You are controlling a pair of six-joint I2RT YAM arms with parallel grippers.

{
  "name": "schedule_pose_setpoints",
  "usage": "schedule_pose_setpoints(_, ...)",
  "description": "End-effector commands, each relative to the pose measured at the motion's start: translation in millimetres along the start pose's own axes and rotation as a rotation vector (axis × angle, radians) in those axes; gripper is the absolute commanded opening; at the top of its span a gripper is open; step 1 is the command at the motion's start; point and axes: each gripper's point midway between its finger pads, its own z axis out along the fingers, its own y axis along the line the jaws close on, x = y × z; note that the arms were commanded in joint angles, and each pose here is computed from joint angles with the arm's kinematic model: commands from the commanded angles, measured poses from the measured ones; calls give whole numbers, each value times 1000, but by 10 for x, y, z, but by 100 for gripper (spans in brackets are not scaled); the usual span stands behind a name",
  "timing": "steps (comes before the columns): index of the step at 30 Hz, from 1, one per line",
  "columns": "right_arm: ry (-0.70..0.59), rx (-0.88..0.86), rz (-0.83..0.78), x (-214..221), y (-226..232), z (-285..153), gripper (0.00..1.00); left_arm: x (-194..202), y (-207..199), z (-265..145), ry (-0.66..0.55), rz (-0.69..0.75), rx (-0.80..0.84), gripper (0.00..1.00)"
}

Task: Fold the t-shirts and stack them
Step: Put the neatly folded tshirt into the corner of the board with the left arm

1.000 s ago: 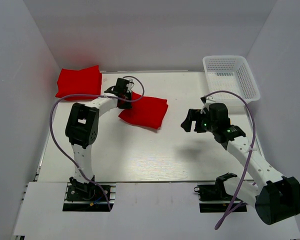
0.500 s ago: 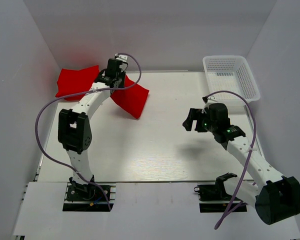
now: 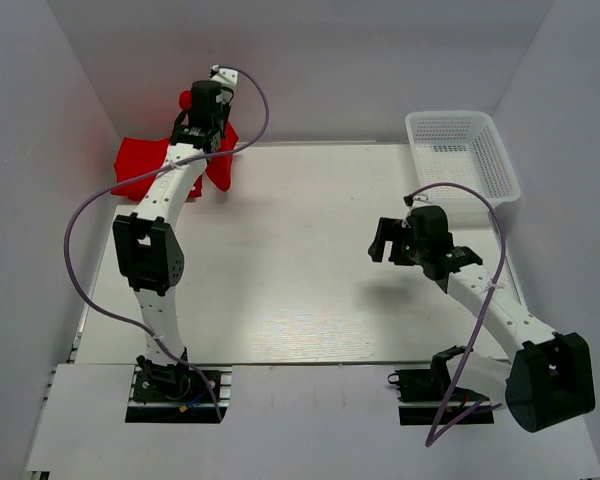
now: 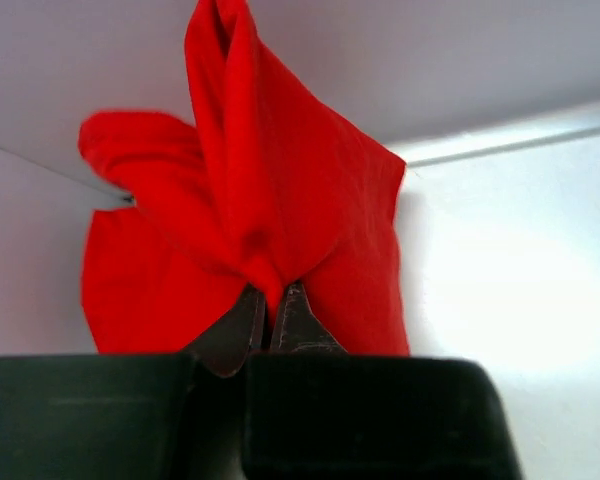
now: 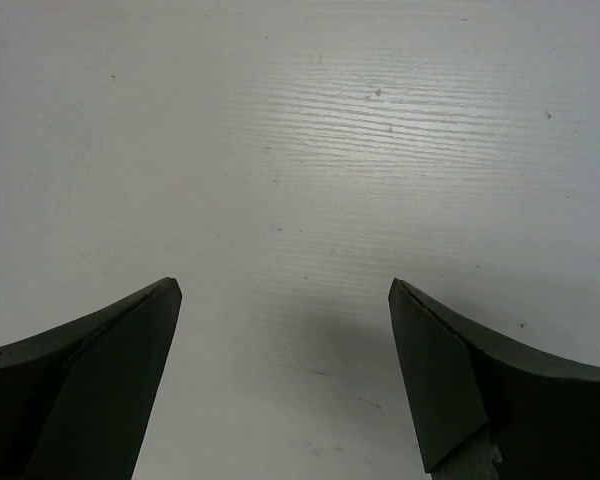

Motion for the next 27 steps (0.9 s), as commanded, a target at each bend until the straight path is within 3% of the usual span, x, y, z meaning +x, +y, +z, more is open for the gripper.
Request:
schedule_pose_setpoints(1,-61,21,13,-222,-4,17,90,-394,348,23,-86,17,-74,0)
schedule_pose_setpoints(6,-49,29,15,-208,-15,71,90,-552,582,94,-120,10,-118,0)
schedule_pose_setpoints(14,-19,45,19,-160,-55,164,90,-422,871,199,-101,35,-160,0)
schedule_pose_setpoints(27,34,46,26,-104,-43,308,90,259,1590,305,14,-6,-275,0)
